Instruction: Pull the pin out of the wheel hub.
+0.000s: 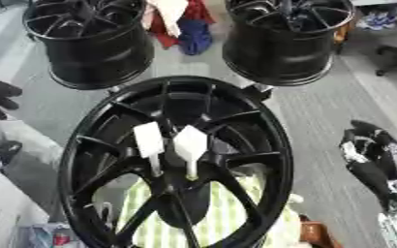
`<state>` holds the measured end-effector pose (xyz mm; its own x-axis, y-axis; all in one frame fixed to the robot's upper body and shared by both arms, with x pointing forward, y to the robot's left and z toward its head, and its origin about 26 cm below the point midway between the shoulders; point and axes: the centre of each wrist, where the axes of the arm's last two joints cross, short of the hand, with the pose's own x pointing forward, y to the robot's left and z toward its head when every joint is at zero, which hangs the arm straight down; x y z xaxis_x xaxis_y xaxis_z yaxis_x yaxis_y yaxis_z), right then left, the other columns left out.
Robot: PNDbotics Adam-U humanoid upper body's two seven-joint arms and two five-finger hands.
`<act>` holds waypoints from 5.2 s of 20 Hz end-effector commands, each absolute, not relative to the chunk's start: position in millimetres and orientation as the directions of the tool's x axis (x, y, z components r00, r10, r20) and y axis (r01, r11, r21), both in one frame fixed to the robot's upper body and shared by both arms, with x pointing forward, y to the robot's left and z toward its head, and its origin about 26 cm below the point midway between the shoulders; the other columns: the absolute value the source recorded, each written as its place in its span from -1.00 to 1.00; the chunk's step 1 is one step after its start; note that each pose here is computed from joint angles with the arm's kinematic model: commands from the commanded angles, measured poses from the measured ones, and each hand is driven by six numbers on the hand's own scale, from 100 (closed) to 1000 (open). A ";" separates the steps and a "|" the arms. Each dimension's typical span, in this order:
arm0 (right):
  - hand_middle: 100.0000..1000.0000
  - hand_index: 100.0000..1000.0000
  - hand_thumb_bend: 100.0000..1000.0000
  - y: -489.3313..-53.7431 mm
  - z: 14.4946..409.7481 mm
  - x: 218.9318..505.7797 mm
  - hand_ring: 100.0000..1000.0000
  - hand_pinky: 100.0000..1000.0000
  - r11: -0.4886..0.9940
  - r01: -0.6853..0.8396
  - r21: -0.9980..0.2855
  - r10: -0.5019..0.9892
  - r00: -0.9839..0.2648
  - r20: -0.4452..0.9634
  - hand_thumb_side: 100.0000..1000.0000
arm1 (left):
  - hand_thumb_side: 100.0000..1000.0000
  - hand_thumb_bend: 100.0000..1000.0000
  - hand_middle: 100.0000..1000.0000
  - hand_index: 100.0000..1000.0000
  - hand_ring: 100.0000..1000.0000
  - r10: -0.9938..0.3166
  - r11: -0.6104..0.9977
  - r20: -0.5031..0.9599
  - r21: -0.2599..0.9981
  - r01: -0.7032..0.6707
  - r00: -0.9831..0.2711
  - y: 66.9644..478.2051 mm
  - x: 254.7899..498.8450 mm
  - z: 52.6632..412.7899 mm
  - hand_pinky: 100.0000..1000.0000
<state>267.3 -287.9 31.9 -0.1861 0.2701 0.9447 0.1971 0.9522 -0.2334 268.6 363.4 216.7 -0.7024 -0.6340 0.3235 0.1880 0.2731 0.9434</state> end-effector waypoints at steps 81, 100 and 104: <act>0.22 0.52 -1.00 -295.2 34.3 267.6 0.08 0.30 0.946 0.182 -0.270 0.303 -0.189 0.934 -0.60 | -0.95 -1.00 -0.20 0.32 -0.48 -0.820 -0.045 0.173 0.931 0.362 -0.545 424.8 316.5 256.6 -0.70; 0.22 0.52 -1.00 -293.1 35.7 268.1 0.08 0.30 0.948 0.191 -0.254 0.290 -0.193 0.937 -0.60 | 0.26 0.10 0.84 0.89 0.65 -0.933 0.355 0.349 0.933 0.064 0.088 560.3 285.8 104.0 0.48; 0.22 0.52 -1.00 -293.0 35.9 268.1 0.08 0.30 0.948 0.194 -0.252 0.288 -0.193 0.938 -0.60 | 0.03 -0.26 0.69 0.79 0.53 -0.894 0.447 0.448 0.894 -0.015 0.027 547.3 290.5 101.1 0.30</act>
<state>266.1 -291.5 27.5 -0.1660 0.2839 0.9444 0.1868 0.9494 -0.2526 287.9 543.7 82.6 0.0554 -0.8935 0.4457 0.0411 0.4480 0.8931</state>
